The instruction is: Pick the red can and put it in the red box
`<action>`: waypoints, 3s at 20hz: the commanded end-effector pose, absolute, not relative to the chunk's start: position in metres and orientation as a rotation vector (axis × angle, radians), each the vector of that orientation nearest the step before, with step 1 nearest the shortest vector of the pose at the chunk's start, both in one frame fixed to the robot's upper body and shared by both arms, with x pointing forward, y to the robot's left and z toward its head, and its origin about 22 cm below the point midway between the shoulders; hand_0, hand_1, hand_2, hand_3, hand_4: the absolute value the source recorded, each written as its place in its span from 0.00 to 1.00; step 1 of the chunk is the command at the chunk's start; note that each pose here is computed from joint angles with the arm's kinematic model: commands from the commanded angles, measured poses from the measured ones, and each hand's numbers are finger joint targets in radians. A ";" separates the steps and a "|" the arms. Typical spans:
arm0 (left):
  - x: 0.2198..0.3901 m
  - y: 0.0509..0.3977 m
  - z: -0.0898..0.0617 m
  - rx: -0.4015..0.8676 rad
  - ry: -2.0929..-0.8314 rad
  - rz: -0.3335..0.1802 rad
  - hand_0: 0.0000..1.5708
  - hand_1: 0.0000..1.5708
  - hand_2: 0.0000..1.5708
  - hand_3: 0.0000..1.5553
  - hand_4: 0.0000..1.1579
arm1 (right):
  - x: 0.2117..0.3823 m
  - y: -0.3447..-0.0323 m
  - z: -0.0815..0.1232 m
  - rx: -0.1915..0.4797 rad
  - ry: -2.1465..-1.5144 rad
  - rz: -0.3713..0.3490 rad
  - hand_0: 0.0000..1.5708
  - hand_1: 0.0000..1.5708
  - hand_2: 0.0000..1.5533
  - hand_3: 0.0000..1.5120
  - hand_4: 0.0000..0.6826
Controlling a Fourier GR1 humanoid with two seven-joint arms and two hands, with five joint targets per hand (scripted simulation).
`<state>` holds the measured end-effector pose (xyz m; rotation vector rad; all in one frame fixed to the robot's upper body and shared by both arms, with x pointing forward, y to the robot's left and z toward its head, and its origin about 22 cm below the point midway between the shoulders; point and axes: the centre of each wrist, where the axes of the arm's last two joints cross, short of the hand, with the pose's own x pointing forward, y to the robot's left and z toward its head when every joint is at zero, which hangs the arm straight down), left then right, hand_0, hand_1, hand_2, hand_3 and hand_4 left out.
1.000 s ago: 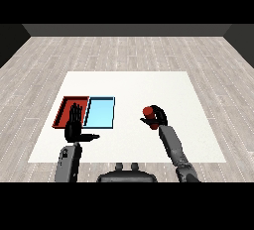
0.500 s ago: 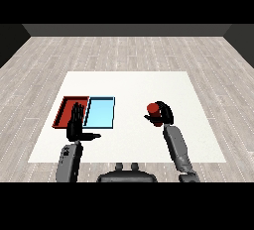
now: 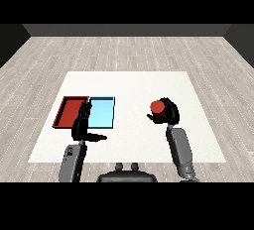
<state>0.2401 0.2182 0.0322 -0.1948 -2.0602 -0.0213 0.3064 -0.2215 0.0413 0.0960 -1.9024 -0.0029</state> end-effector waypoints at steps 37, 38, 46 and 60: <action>0.264 0.096 0.001 -0.272 -1.769 -0.185 0.00 0.00 0.00 0.00 0.00 | 0.296 -0.113 0.069 0.218 -2.096 0.016 0.93 0.93 0.92 0.92 0.97; 0.256 0.099 0.000 -0.274 -1.797 -0.165 0.00 0.00 0.00 0.00 0.00 | 0.267 -0.092 0.071 0.238 -2.126 0.027 0.94 0.94 0.92 0.92 0.97; 0.270 0.079 -0.001 -0.321 -1.805 -0.171 0.00 0.00 0.00 0.00 0.00 | 0.267 -0.072 0.073 0.320 -2.095 0.004 0.94 0.94 0.92 0.93 0.94; 0.275 0.079 -0.004 -0.401 -1.755 -0.180 0.00 0.00 0.00 0.00 0.00 | 0.264 -0.047 0.068 0.330 -2.097 0.001 0.97 0.97 0.94 0.93 0.95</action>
